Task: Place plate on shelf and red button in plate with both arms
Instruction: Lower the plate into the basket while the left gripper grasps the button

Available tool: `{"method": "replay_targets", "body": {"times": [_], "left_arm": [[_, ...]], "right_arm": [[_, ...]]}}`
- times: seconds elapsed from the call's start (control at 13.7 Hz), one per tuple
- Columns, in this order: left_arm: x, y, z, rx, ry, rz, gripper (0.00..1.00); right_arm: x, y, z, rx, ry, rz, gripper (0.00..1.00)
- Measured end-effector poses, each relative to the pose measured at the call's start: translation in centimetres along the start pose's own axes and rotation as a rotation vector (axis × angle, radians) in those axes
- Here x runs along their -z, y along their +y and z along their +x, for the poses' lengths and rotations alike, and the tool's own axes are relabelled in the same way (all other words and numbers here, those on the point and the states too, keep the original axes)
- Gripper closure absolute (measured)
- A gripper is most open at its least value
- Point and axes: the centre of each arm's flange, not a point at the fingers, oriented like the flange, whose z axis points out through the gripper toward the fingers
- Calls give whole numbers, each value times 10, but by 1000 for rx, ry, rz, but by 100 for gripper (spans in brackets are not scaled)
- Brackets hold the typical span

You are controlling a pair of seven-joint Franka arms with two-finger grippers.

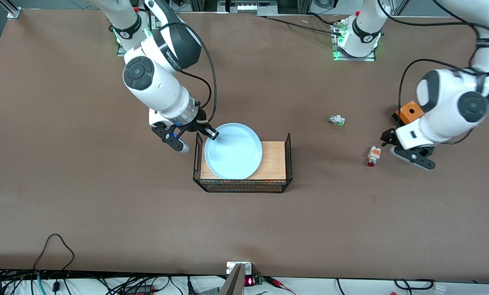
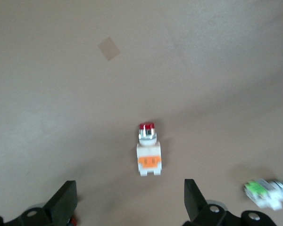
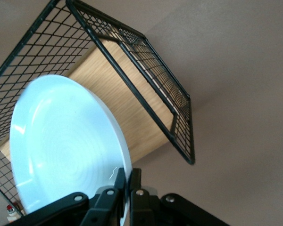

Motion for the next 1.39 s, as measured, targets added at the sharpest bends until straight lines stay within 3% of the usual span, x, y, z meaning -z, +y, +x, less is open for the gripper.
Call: {"method": "replay_targets", "body": {"times": [0.29,0.66,1.02,1.1,1.17,1.39], "left_arm": [[-66,14,-18,-33,-11,-2,0],[-100,16,-16,-78,11,15,0],[-126,17,-16,-106,29,29,0],[-127,17,-17,-128,26,28,6],[-128,17,-18,-152,23,27,19],[-128,16,-19,-175,23,27,50]], "right_arm": [[-22,-3,0,3,2,8,96],[-31,-6,-6,19,11,14,96],[-27,-6,6,46,59,25,93],[-24,-6,13,39,76,42,93],[-21,-5,20,31,89,53,87],[-13,-6,27,25,104,71,59]]}}
